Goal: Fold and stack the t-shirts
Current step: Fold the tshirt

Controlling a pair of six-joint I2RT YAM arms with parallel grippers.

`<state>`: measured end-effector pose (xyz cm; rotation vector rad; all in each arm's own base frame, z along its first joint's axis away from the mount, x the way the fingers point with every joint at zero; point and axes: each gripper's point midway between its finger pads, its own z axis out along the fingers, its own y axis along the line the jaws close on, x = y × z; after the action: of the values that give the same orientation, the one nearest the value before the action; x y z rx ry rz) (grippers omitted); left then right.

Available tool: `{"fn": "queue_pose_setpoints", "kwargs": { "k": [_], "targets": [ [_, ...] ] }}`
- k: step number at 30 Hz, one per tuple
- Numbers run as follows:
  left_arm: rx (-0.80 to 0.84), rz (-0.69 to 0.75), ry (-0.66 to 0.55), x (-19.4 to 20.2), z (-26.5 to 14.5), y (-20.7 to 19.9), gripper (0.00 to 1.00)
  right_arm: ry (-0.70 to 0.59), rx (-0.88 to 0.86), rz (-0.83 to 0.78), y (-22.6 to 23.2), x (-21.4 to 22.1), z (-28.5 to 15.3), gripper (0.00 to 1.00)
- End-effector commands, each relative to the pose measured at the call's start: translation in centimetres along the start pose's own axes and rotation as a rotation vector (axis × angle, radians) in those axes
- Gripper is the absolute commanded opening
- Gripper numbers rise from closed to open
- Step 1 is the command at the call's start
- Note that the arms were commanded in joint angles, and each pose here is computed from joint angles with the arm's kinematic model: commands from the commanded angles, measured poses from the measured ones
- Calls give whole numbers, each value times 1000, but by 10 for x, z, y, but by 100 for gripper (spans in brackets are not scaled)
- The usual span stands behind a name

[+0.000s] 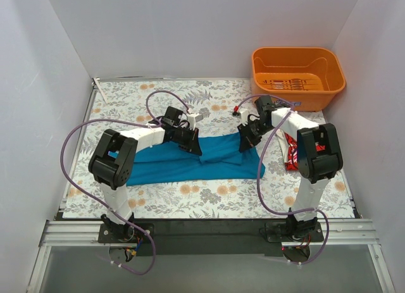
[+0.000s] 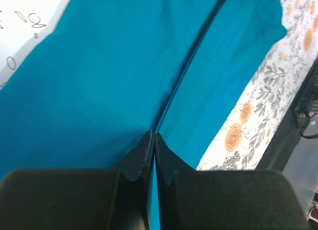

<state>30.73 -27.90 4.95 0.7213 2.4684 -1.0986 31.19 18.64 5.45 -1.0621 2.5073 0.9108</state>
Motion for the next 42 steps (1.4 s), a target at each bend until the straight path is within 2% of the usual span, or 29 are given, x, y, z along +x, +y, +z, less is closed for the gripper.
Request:
{"fn": "queue_pose_setpoints", "kwargs": {
  "k": [1,3,4,6,9,13,14,17,23,29,35,39,40,42],
  "targets": [
    [-53,43,-41,-20,-5,9,2,-6,55,-15,-10,-16,-6,16],
    [-60,58,-39,-22,-11,10,14,-12,73,-9,-11,-21,-11,27],
    [-66,63,-37,-22,-15,10,20,-23,81,-18,-11,-25,-14,39],
    [-94,85,-45,-25,-30,10,34,-52,103,-42,-7,-35,-25,43],
    [-165,118,-59,-24,-57,25,39,-65,146,-81,0,-38,-40,43],
    [-236,158,-46,-20,-94,43,38,-3,192,-149,12,-25,-40,40],
    [-262,200,-17,-15,-99,51,37,17,201,-167,14,-21,-39,39],
    [-314,208,82,14,-109,67,36,99,233,-206,22,-8,-25,35],
    [-400,159,162,47,-126,101,33,221,280,-276,24,7,0,32],
    [-485,56,188,70,-146,137,28,307,354,-271,-6,10,20,28],
    [-509,-65,254,113,-154,147,26,365,452,-297,-55,-9,52,25],
    [-517,-148,290,143,-158,143,24,318,567,-381,-95,-55,69,24],
    [-512,-158,295,146,-158,140,23,244,605,-418,-102,-90,68,24],
    [-478,-205,272,154,-162,130,22,174,649,-469,-124,-123,89,24]
  ]
}}
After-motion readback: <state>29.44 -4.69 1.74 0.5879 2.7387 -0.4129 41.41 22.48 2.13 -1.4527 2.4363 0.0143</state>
